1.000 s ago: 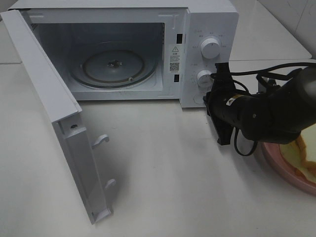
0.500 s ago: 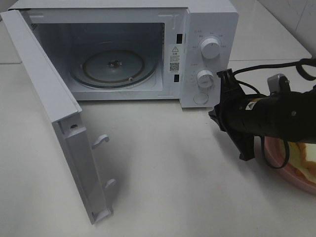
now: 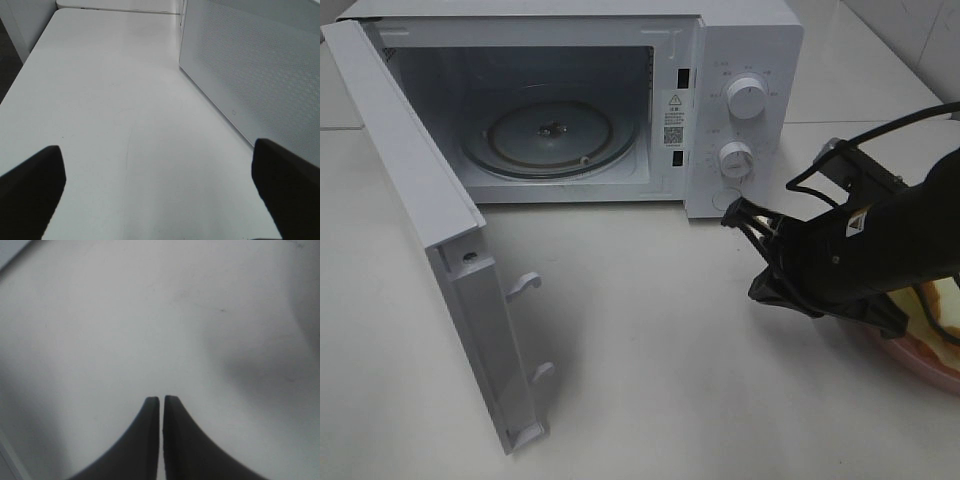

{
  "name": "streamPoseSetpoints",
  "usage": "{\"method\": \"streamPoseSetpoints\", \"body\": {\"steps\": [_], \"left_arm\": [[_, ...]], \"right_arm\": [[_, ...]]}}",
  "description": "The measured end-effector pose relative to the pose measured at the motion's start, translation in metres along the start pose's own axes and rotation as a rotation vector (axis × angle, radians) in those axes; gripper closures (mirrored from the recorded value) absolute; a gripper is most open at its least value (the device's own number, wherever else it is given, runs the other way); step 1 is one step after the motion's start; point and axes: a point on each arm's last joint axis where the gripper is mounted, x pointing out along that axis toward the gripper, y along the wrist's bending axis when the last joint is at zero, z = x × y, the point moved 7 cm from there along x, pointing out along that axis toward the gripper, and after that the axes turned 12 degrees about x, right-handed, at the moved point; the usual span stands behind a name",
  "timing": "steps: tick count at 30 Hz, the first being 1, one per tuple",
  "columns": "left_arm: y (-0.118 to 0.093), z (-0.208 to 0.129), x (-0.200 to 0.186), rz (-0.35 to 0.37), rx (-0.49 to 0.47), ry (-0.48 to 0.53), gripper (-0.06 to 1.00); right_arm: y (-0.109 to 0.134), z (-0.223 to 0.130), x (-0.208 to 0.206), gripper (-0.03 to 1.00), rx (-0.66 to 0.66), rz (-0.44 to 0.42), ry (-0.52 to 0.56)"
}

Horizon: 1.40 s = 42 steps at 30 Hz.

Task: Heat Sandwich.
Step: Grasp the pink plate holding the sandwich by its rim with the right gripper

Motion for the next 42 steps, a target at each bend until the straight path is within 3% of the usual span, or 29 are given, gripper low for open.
{"method": "streamPoseSetpoints", "body": {"steps": [1,3,6,7,10,14,22,30,32,34,36,40,42], "left_arm": [[0.000,0.000,0.000,0.000,0.000,0.000,-0.01],[0.000,0.000,0.000,0.000,0.000,0.000,-0.01],[0.000,0.000,0.000,0.000,0.000,0.000,-0.01],[0.000,0.000,0.000,0.000,0.000,0.000,-0.01],[0.000,0.000,0.000,0.000,0.000,0.000,-0.01],[0.000,0.000,0.000,0.000,0.000,0.000,-0.01],[0.000,0.000,0.000,0.000,0.000,0.000,-0.01],[0.000,0.000,0.000,0.000,0.000,0.000,-0.01],[0.000,0.000,0.000,0.000,0.000,0.000,-0.01],[0.000,0.000,0.000,0.000,0.000,0.000,-0.01],[0.000,0.000,0.000,0.000,0.000,0.000,-0.01],[0.000,0.000,0.000,0.000,0.000,0.000,-0.01],[0.000,0.000,0.000,0.000,0.000,0.000,-0.01]], "right_arm": [[-0.002,-0.004,-0.006,0.90,-0.139,-0.015,0.026],[-0.003,-0.006,-0.009,0.90,-0.194,-0.021,0.037],[-0.009,-0.013,-0.019,0.88,-0.435,-0.042,0.091],[-0.009,-0.013,-0.019,0.88,-0.435,-0.042,0.091],[-0.016,-0.019,-0.028,0.85,-0.624,-0.067,0.146],[-0.027,-0.023,-0.038,0.79,-0.733,-0.118,0.197],[-0.036,-0.015,-0.060,0.65,-0.888,-0.255,0.266],[-0.021,0.012,-0.079,0.54,-0.914,-0.328,0.176],[-0.015,0.021,-0.084,0.42,-0.933,-0.340,0.130],[-0.014,0.024,-0.085,0.37,-0.944,-0.348,0.121],[-0.014,0.029,-0.086,0.21,-0.969,-0.365,0.101],[-0.014,0.032,-0.087,0.07,-0.966,-0.375,0.086],[-0.014,0.032,-0.087,0.06,-0.957,-0.375,0.084]]}}
